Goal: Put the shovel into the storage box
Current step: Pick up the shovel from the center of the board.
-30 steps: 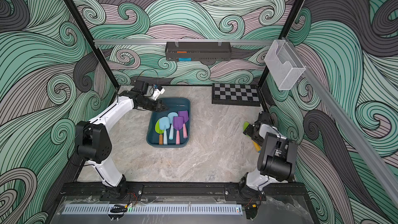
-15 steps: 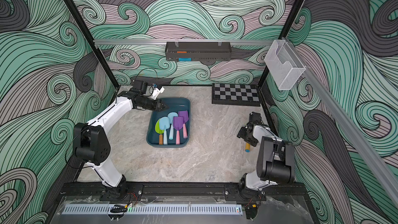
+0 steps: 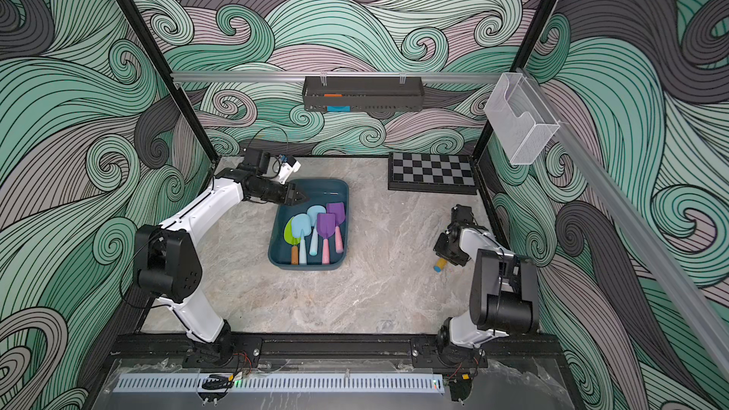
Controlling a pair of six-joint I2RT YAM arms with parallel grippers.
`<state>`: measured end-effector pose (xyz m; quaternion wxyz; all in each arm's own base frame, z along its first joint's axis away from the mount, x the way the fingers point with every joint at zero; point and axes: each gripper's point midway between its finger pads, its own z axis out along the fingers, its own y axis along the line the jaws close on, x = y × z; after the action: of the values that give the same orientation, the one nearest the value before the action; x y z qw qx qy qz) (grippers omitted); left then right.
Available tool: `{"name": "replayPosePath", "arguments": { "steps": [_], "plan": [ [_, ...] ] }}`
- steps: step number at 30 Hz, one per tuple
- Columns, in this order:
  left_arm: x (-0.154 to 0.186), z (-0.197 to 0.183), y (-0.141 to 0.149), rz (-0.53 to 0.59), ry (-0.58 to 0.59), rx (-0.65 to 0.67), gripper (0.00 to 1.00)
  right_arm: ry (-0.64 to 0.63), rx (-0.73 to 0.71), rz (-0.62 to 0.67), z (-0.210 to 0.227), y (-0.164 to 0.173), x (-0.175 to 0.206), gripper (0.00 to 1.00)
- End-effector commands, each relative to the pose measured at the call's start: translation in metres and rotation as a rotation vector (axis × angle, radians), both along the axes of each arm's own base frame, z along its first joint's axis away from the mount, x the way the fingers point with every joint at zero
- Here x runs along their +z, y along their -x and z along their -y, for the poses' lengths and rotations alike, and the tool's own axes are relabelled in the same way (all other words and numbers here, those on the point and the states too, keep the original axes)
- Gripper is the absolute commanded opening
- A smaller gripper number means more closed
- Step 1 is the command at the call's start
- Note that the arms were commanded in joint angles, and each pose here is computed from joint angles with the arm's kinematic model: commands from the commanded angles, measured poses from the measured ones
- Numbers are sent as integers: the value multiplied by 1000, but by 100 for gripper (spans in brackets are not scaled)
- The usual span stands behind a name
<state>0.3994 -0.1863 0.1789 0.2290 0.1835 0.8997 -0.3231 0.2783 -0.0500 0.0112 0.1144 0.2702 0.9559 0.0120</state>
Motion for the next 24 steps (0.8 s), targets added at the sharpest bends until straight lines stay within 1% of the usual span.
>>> {"name": "replayPosePath", "arguments": {
  "steps": [1, 4, 6, 8, 11, 14, 16, 19, 24],
  "plan": [
    [12, 2, 1, 23, 48, -9, 43, -33, 14, -35, -11, 5, -5, 13],
    [14, 6, 3, 22, 77, -20, 43, -38, 38, -30, -18, 2, -3, 1],
    [20, 11, 5, 21, 115, -30, 43, -34, 72, -17, -26, -2, 2, 0],
    [28, 19, 7, 22, 190, -48, 43, -31, 118, 3, -39, -6, 11, 0],
    [42, 37, 11, 27, 335, -89, 46, -20, 222, 60, -69, -16, 32, 0],
    [51, 52, 14, 35, 404, -118, 50, -23, 332, 127, -107, -24, 57, 0],
    [56, 62, 17, 43, 421, -138, 52, -30, 412, 165, -136, -26, 72, 0],
    [59, 78, 20, 51, 414, -162, 53, -46, 507, 214, -173, -29, 91, 0],
    [48, 102, 26, 38, 380, -189, 53, -66, 658, 274, -233, -25, 116, 0]
  ]
}}
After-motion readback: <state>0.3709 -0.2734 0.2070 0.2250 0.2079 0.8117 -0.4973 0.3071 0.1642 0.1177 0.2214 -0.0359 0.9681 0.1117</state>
